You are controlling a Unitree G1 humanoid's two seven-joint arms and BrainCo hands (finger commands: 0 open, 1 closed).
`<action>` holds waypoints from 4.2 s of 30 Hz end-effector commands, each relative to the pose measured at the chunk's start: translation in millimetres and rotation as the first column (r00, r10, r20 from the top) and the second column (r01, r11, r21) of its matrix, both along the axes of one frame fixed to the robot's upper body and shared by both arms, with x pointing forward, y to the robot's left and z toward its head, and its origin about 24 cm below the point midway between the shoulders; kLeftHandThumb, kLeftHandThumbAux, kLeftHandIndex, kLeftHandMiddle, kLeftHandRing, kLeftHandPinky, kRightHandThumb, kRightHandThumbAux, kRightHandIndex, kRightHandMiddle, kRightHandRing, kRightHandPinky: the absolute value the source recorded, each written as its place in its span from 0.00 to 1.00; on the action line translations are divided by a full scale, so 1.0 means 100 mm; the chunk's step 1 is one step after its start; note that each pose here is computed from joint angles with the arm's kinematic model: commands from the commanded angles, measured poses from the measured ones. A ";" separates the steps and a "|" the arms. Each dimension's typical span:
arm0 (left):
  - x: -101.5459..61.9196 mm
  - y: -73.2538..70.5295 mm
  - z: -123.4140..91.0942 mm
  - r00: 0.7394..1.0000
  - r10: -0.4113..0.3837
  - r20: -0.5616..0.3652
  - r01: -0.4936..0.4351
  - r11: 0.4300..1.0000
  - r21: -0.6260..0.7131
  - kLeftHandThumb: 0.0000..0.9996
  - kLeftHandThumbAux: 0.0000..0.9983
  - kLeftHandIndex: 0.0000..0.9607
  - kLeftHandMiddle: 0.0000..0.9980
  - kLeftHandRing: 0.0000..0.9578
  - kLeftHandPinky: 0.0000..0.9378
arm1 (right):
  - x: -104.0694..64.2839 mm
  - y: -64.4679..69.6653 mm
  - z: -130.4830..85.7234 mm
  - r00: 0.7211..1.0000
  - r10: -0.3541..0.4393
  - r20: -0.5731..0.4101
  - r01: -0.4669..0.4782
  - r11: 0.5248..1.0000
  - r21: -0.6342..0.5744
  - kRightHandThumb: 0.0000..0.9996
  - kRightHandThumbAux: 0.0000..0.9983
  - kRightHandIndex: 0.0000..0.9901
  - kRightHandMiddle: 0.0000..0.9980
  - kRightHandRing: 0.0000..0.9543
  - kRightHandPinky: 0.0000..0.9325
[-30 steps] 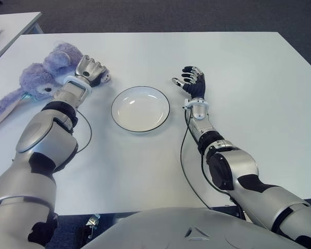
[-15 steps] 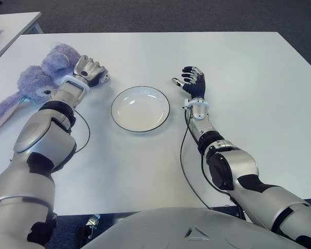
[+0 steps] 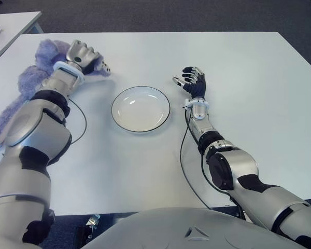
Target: Put the doll into the plate.
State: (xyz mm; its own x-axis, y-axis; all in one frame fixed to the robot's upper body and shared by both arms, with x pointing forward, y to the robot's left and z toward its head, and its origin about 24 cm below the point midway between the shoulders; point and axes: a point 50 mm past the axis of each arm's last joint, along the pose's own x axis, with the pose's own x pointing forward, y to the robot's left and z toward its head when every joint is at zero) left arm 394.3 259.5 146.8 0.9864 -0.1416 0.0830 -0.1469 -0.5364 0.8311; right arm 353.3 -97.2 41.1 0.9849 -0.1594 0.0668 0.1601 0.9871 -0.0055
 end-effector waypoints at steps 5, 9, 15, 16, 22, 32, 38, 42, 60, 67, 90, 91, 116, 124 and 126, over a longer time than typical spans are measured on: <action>0.09 -0.04 0.51 0.987 -0.031 0.158 0.041 0.997 -0.062 0.85 0.67 0.41 0.55 0.83 0.84 | -0.68 0.15 -0.97 0.898 0.010 -0.439 0.007 0.999 0.036 0.07 0.93 0.36 0.37 0.38 0.33; 0.10 -0.09 0.64 0.976 -0.069 0.209 0.091 0.991 -0.097 0.85 0.67 0.41 0.55 0.84 0.85 | -0.68 0.15 -0.97 0.898 0.011 -0.440 0.007 0.999 0.039 0.08 0.94 0.35 0.36 0.38 0.34; 0.13 -0.19 0.75 0.964 -0.097 0.248 0.131 0.983 -0.128 0.85 0.67 0.41 0.54 0.84 0.83 | -0.68 0.15 -0.97 0.897 0.012 -0.442 0.008 0.999 0.045 0.09 0.95 0.35 0.36 0.39 0.34; 0.13 -0.20 0.77 0.962 -0.100 0.253 0.137 0.982 -0.130 0.85 0.67 0.41 0.54 0.84 0.83 | -0.68 0.15 -0.97 0.897 0.012 -0.443 0.008 0.999 0.044 0.10 0.95 0.35 0.36 0.39 0.34; 0.15 -0.28 0.84 0.951 -0.134 0.278 0.171 0.979 -0.114 0.85 0.67 0.41 0.54 0.85 0.86 | -0.68 0.16 -0.98 0.896 0.016 -0.444 0.004 0.999 0.043 0.10 0.94 0.35 0.36 0.39 0.32; 0.16 -0.46 0.92 0.922 -0.220 0.318 0.261 0.961 -0.092 0.85 0.67 0.41 0.54 0.85 0.85 | -0.68 0.16 -0.98 0.896 0.024 -0.444 0.001 0.999 0.054 0.10 0.96 0.34 0.35 0.37 0.32; 0.18 -0.58 0.91 0.907 -0.265 0.328 0.296 0.954 -0.048 0.85 0.67 0.41 0.54 0.85 0.85 | -0.68 0.16 -0.97 0.898 0.024 -0.440 0.000 0.999 0.055 0.10 0.96 0.34 0.36 0.37 0.34; 0.18 -0.68 0.91 0.893 -0.302 0.334 0.333 0.942 -0.037 0.85 0.67 0.41 0.54 0.85 0.83 | -0.68 0.16 -0.98 0.898 0.024 -0.439 0.000 0.999 0.054 0.12 0.95 0.34 0.36 0.38 0.34; 0.18 -1.23 0.84 0.846 -0.445 0.295 0.468 0.884 -0.009 0.85 0.67 0.42 0.54 0.81 0.81 | -0.68 0.16 -0.98 0.899 0.034 -0.437 -0.014 0.999 0.049 0.11 0.94 0.34 0.36 0.38 0.32; 0.13 -1.42 0.82 0.830 -0.492 0.263 0.502 0.864 0.034 0.85 0.67 0.42 0.54 0.79 0.81 | -0.68 0.16 -0.98 0.896 0.034 -0.442 -0.010 0.998 0.056 0.13 0.95 0.35 0.36 0.37 0.32; -0.05 -1.67 0.81 0.735 -0.642 0.217 0.623 0.766 0.158 0.86 0.67 0.46 0.48 0.61 0.69 | -0.67 0.16 -0.97 0.899 0.041 -0.437 -0.016 0.998 0.062 0.13 0.96 0.34 0.36 0.38 0.32; -0.05 -1.68 0.81 0.733 -0.644 0.217 0.625 0.764 0.159 0.86 0.66 0.48 0.47 0.60 0.70 | -0.67 0.16 -0.97 0.899 0.042 -0.436 -0.015 0.998 0.063 0.13 0.96 0.34 0.36 0.37 0.31; -0.32 -1.70 0.73 0.727 -0.666 0.167 0.664 0.744 0.079 0.85 0.67 0.42 0.58 0.76 0.83 | -0.67 0.16 -0.97 0.896 0.047 -0.442 -0.028 0.998 0.049 0.05 0.97 0.31 0.34 0.34 0.30; -0.44 -1.72 0.74 0.741 -0.657 0.139 0.659 0.751 0.043 0.85 0.66 0.46 0.50 0.81 0.87 | -0.66 0.16 -0.96 0.899 0.047 -0.436 -0.030 0.999 0.046 0.06 0.96 0.33 0.35 0.36 0.31; -0.47 -1.73 0.74 0.747 -0.651 0.135 0.654 0.756 0.034 0.85 0.66 0.46 0.49 0.82 0.87 | -0.66 0.16 -0.96 0.899 0.047 -0.435 -0.032 0.999 0.043 0.06 0.96 0.33 0.36 0.36 0.31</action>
